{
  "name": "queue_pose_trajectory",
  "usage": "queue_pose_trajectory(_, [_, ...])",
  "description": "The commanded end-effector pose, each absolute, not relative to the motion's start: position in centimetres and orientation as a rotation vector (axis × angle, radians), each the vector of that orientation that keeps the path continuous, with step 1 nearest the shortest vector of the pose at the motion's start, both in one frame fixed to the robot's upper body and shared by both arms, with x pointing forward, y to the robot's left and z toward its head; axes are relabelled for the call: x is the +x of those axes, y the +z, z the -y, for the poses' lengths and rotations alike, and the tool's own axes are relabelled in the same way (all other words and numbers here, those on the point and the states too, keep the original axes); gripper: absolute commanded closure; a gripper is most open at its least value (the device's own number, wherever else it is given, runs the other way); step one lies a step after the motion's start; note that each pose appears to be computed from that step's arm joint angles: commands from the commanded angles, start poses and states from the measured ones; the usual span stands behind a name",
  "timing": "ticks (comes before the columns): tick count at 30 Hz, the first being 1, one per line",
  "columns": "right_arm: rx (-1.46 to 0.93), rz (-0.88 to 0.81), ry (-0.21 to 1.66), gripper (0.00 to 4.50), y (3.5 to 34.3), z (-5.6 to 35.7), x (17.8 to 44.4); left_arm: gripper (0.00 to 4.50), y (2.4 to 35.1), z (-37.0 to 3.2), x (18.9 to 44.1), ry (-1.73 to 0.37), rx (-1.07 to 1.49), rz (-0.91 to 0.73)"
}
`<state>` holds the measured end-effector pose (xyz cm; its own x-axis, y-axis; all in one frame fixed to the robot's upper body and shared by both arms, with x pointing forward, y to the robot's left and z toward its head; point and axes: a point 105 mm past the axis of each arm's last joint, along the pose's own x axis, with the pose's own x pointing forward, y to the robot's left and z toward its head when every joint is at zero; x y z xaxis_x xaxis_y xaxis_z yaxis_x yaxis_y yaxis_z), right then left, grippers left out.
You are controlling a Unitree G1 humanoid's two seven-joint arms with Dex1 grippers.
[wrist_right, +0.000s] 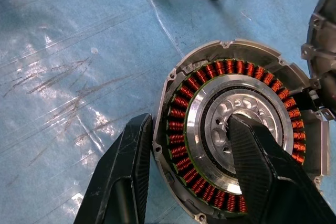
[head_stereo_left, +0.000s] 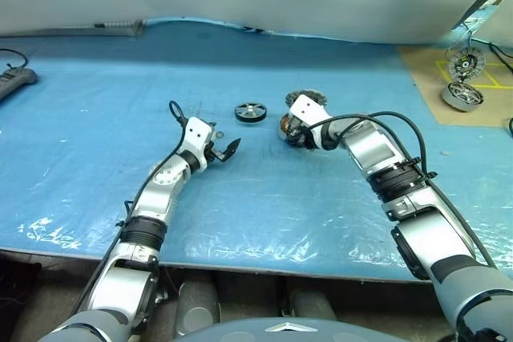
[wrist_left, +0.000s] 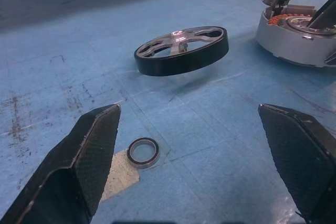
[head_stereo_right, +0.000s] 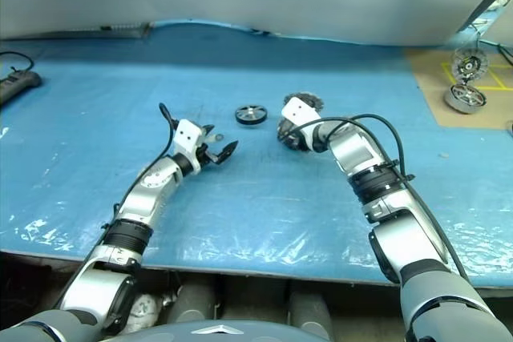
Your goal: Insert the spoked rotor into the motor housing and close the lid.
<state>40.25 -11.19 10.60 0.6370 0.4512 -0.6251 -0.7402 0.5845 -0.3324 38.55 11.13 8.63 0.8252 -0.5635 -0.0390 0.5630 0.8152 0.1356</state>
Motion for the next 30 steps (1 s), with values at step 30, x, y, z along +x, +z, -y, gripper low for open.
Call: queue_pose_trajectory(30, [-0.288, -0.636, 0.862, 2.64, 10.6, 3.6, 29.9, 0.00, 9.7, -11.9, 38.2, -0.593, 0.172, 0.047])
